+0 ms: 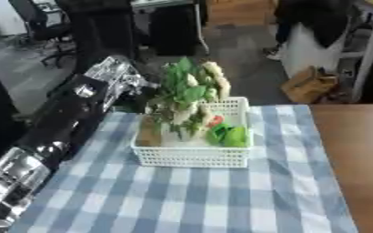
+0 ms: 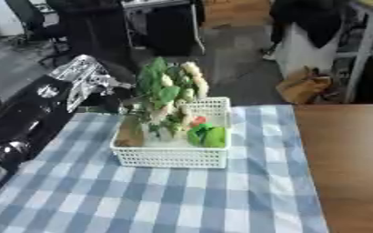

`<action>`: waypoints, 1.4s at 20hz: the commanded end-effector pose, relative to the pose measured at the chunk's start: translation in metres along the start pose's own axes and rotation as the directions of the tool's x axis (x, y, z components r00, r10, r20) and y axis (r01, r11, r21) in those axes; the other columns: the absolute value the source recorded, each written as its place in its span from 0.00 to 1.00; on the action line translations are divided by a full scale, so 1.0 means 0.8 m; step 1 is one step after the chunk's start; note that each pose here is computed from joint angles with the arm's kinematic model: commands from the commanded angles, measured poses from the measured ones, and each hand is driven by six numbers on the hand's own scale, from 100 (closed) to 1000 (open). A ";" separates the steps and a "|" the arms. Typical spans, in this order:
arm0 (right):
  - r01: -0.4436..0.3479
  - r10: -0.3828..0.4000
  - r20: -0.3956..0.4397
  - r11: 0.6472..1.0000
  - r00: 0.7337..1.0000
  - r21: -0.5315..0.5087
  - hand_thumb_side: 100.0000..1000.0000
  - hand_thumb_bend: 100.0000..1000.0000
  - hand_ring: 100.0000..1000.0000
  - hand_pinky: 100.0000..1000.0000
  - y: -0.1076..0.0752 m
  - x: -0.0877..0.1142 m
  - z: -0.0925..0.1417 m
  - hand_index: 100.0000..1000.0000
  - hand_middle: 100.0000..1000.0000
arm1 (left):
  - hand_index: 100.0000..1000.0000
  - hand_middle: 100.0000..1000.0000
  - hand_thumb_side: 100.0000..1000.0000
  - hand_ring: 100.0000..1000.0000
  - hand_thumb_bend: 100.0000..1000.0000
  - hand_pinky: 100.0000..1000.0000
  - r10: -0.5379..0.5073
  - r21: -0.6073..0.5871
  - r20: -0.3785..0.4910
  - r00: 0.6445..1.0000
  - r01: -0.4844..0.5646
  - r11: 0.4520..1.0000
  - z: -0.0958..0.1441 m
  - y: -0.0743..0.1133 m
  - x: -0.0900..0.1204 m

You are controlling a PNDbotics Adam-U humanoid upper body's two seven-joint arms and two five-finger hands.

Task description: Pick up objects on the table and place them in the box.

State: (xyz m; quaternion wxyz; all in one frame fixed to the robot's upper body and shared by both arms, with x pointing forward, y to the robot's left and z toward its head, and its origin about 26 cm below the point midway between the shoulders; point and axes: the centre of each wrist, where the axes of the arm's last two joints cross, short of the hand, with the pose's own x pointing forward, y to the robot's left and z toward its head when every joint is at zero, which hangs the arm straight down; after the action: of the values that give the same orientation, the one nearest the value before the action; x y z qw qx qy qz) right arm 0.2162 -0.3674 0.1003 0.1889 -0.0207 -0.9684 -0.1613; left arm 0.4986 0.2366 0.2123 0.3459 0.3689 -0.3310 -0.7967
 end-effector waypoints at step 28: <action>0.032 -0.033 0.012 0.999 0.999 0.028 0.89 0.00 0.74 0.69 0.003 0.002 -0.010 0.58 0.57 | 1.00 1.00 0.64 1.00 0.06 1.00 -0.099 0.099 -0.084 0.992 0.107 0.989 -0.004 0.028 0.005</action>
State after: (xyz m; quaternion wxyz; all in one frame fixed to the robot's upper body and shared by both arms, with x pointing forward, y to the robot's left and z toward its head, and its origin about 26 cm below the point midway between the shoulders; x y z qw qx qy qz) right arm 0.2177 -0.3657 0.1008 0.1874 -0.0087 -0.9687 -0.1628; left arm 0.5042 0.2174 0.2051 0.3025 0.4147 -0.3385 -0.7886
